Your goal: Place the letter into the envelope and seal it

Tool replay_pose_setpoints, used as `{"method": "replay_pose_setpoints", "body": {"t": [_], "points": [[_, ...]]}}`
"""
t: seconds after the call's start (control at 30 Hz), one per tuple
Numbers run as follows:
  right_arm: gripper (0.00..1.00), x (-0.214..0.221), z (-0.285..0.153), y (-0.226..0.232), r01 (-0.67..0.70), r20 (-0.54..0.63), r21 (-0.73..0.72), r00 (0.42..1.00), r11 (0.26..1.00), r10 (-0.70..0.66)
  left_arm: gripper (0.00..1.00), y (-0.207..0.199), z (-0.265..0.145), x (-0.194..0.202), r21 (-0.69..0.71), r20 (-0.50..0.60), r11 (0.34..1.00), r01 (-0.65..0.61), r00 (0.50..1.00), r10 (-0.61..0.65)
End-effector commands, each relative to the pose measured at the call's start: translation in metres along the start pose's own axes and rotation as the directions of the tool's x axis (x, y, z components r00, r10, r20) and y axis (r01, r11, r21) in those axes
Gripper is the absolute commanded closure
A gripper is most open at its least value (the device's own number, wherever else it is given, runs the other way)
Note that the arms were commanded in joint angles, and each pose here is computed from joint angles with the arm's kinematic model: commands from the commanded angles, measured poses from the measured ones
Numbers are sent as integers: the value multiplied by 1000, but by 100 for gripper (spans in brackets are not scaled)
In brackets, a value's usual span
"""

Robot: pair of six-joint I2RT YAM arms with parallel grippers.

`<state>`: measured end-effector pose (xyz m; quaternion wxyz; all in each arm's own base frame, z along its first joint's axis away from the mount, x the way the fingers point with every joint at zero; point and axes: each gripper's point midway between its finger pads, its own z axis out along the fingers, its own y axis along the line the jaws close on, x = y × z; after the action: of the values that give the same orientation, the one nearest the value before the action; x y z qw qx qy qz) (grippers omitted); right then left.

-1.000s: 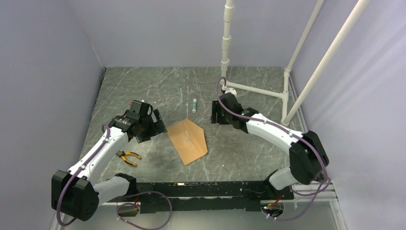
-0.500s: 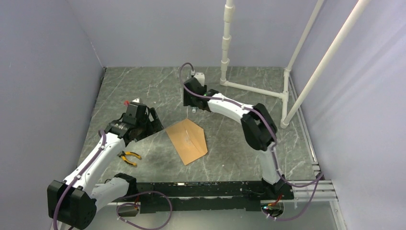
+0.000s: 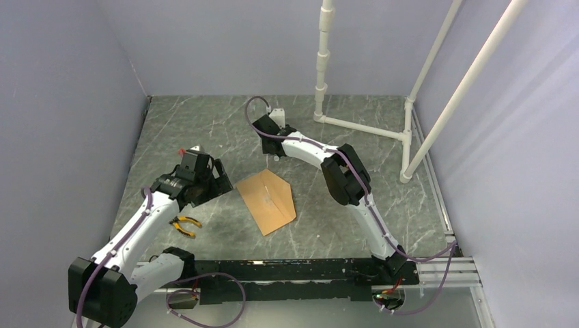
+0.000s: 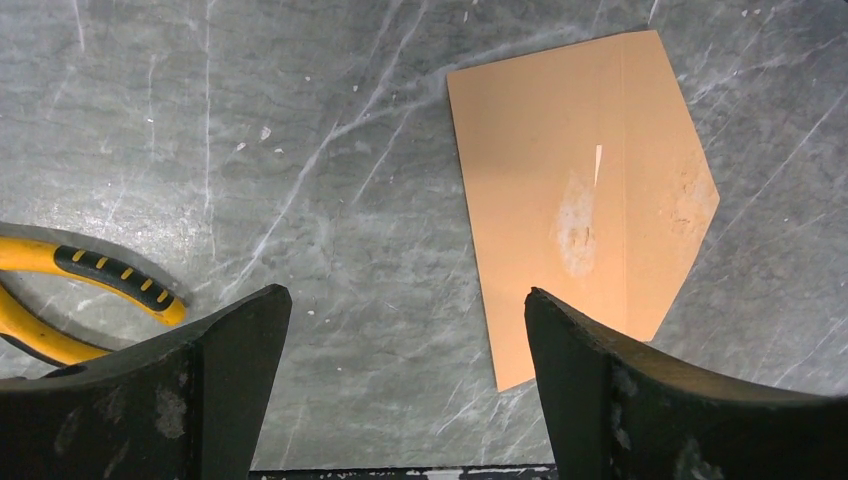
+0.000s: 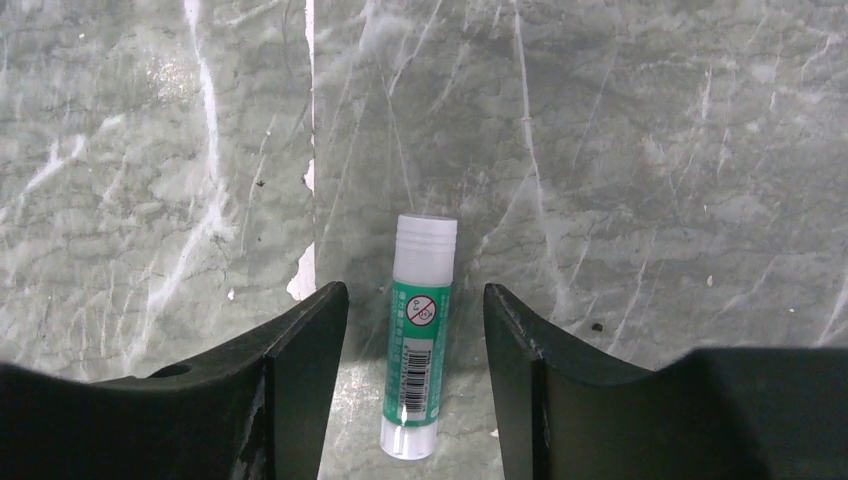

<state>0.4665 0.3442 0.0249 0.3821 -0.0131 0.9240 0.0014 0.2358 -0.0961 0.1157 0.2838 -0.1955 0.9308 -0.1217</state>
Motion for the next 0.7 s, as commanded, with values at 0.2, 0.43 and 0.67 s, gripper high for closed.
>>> {"method": "replay_pose_setpoints", "body": {"t": [0.2, 0.43, 0.67], "points": [[68, -5, -1, -3, -71, -77, -37, 995, 997, 68, 7, -19, -9, -6, 98, 12, 995, -21, 1000, 19], [90, -35, -35, -1, -139, -29, -167, 990, 976, 136, 7, -47, -20, -4, 251, -16, 965, -78, 996, 85], [90, -74, -155, 22, -257, 5, -603, 946, 756, 325, 7, -106, -61, -20, 521, 20, 842, -138, 989, 150]]}}
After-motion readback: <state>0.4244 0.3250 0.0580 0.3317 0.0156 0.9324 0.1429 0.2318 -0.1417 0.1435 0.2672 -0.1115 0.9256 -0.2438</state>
